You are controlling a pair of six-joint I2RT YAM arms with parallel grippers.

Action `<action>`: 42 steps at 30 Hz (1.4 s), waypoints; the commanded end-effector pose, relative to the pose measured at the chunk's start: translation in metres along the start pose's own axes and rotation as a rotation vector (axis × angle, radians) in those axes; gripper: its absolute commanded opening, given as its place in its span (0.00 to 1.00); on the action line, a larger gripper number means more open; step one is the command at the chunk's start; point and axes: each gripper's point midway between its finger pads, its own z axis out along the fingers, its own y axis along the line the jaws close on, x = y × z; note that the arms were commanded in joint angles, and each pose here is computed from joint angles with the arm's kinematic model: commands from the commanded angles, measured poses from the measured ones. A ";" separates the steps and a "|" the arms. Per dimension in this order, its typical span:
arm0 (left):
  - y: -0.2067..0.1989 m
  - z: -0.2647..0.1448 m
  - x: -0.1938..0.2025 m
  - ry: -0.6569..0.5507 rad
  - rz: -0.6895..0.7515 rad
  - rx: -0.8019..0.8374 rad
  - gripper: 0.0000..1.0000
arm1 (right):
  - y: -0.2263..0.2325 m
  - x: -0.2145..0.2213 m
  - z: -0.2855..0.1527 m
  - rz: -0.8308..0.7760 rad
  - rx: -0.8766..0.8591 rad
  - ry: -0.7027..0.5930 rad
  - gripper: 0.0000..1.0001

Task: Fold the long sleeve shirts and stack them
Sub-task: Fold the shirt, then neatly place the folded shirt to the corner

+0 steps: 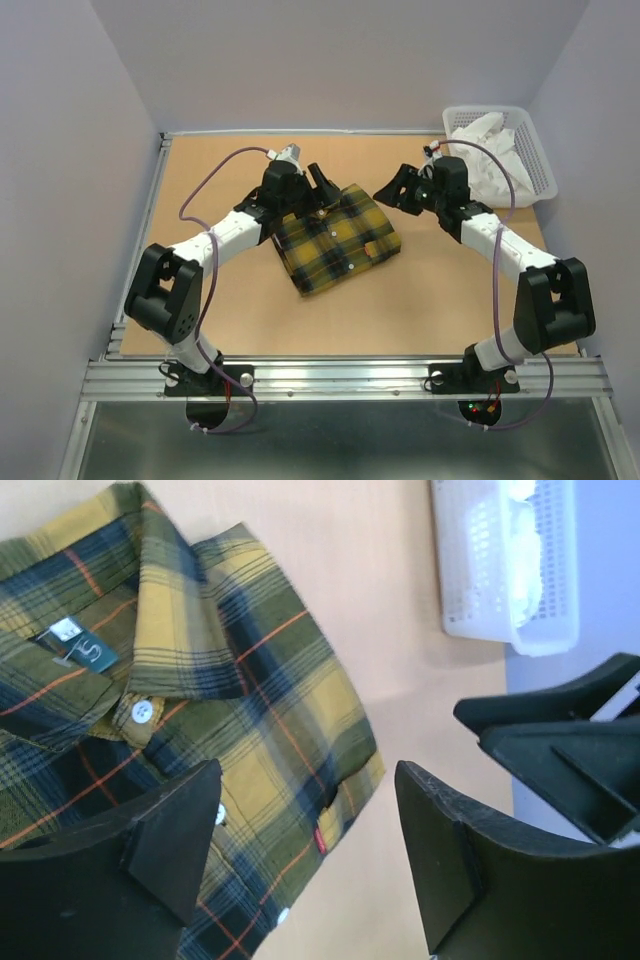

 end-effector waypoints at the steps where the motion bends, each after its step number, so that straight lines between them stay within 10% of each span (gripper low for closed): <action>1: 0.028 0.013 0.004 -0.044 -0.064 -0.065 0.78 | 0.009 0.015 0.012 0.074 -0.115 0.005 0.63; 15: 0.163 -0.010 0.076 0.012 -0.305 -0.297 0.73 | -0.079 0.133 0.021 0.261 0.001 0.100 0.63; 27: 0.173 -0.027 0.060 0.018 -0.194 -0.315 0.73 | 0.047 -0.007 0.027 0.068 -0.325 -0.074 0.65; 42: 0.198 -0.032 0.069 0.077 -0.184 -0.392 0.73 | -0.028 0.037 0.169 0.194 -0.195 0.050 0.65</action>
